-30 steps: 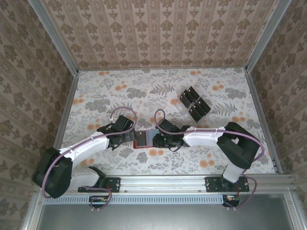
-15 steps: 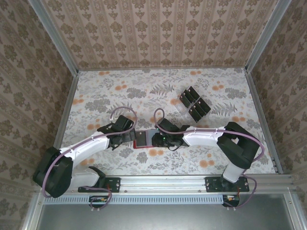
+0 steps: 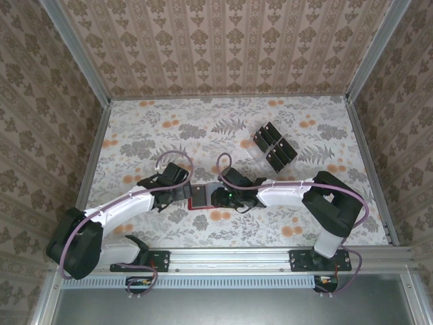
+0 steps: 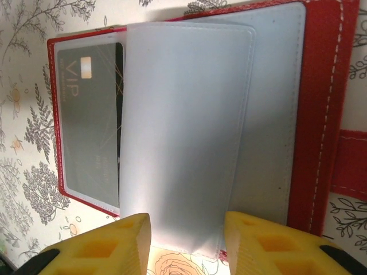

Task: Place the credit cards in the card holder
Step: Flip over the card slot in the card holder.

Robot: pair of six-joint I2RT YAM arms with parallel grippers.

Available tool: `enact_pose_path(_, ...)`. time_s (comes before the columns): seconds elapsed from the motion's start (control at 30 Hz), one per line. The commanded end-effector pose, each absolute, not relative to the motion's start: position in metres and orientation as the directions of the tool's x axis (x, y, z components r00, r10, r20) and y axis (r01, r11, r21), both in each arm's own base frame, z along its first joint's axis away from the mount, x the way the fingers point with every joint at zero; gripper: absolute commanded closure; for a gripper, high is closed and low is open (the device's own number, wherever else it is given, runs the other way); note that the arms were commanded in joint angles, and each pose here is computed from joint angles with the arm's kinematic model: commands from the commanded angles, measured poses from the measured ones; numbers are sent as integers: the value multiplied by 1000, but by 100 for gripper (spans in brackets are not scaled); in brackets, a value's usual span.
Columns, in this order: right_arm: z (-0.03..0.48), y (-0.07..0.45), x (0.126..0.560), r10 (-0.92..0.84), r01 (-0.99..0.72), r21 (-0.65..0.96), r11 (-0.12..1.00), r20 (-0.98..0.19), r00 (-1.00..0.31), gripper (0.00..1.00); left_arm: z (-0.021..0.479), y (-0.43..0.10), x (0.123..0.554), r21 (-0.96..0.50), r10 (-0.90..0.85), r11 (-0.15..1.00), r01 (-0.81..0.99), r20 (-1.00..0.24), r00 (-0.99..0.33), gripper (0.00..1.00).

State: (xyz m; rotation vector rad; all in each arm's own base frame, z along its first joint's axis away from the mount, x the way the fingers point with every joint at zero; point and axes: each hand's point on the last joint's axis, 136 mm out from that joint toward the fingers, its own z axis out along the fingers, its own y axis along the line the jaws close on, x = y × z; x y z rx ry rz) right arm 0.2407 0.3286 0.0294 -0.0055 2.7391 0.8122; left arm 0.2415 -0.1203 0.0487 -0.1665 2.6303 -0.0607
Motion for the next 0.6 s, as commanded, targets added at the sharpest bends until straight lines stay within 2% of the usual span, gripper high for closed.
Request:
enact_pose_path(0.0, 24, 327, 240, 114, -42, 565, 824, -238, -965, 59, 50, -124, 242, -73, -119, 993, -96, -482, -868, 0)
enact_pose_path(0.27, 30, 345, 246, 137, -42, 672, 740, -211, -968, 59, 50, -124, 242, -73, -117, 993, -94, -483, -868, 0)
enact_pose_path(0.57, 43, 363, 253, 122, -71, 722, 688, -212, -970, 60, 49, -125, 242, -75, -117, 993, -92, -479, -870, 0)
